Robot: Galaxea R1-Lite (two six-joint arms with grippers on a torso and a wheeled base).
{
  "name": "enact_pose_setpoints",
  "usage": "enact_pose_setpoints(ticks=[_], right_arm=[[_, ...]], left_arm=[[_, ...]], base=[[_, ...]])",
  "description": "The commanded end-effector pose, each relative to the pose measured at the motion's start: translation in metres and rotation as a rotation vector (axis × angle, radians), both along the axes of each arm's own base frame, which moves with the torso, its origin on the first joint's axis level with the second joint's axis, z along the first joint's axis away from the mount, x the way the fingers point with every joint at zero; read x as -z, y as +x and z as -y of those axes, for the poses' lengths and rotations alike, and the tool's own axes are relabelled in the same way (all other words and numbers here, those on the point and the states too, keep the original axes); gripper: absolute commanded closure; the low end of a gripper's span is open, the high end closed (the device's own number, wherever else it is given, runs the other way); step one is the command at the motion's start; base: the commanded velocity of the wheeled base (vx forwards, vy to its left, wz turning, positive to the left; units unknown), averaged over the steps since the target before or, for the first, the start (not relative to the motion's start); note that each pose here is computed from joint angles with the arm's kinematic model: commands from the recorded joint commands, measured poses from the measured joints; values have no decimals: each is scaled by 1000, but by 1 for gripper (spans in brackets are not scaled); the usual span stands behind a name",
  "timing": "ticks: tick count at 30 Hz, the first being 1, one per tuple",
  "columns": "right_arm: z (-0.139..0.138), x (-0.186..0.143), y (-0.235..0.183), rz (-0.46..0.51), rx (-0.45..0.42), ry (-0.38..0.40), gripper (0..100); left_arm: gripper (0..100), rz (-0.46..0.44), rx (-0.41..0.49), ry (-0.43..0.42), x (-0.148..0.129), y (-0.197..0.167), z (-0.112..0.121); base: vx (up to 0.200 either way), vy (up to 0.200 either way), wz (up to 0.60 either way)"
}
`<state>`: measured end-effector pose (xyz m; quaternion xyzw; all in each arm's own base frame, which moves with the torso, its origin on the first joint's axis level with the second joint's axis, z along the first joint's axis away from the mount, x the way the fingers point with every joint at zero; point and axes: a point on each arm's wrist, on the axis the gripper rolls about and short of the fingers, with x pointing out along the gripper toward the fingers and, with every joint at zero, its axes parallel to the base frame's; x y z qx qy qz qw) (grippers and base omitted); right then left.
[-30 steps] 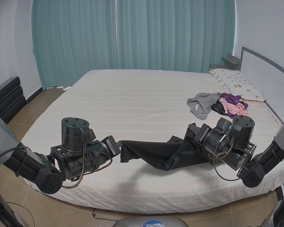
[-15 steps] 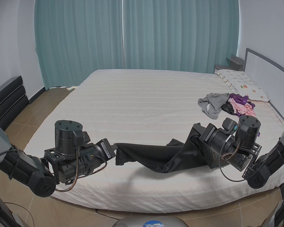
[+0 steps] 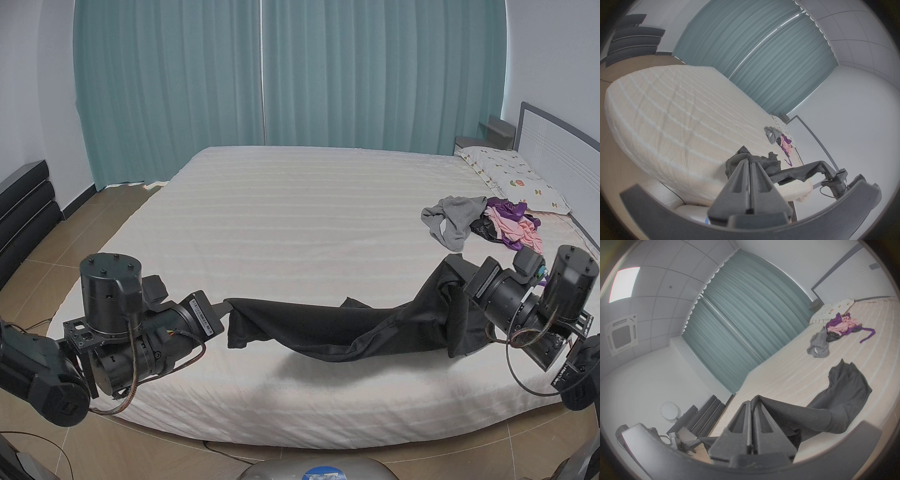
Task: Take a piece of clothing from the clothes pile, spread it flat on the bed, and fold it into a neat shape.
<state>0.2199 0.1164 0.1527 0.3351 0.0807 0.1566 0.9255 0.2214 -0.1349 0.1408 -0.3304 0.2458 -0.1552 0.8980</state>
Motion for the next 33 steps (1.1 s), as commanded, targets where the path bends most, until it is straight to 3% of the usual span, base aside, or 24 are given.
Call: enact_pose_setpoints(ticks=[1,7,9,10,16,20,24,33], right_arm=[[16,-39,-29,155,6,46,100],[30,-78,-54,334,25,22,100],[31,-81,-55,347,27,20,100],[38,-101,-61,415,53,15,100],[51,-149,-68,506,102,33,100],[53,-167,-62,513,117,31,100],[51,-178,-26,473,156,0,100],[34,-138,67,319,192,-73,100]], left_arm=[[100,84,-36,-21,-23,-15,-10],[100,199,-63,-2,-56,-34,-24],[100,208,-61,-3,-59,-36,-24],[100,251,-59,1,-75,-43,-29],[100,303,-99,9,-116,-43,-39],[100,311,-135,6,-132,-33,-43],[100,284,-180,28,-137,7,-37],[100,183,-216,74,-111,88,-19]], base=[[0,0,0],[0,0,0],[0,0,0],[0,0,0],[0,0,0],[0,0,0],[0,0,0],[156,0,0]])
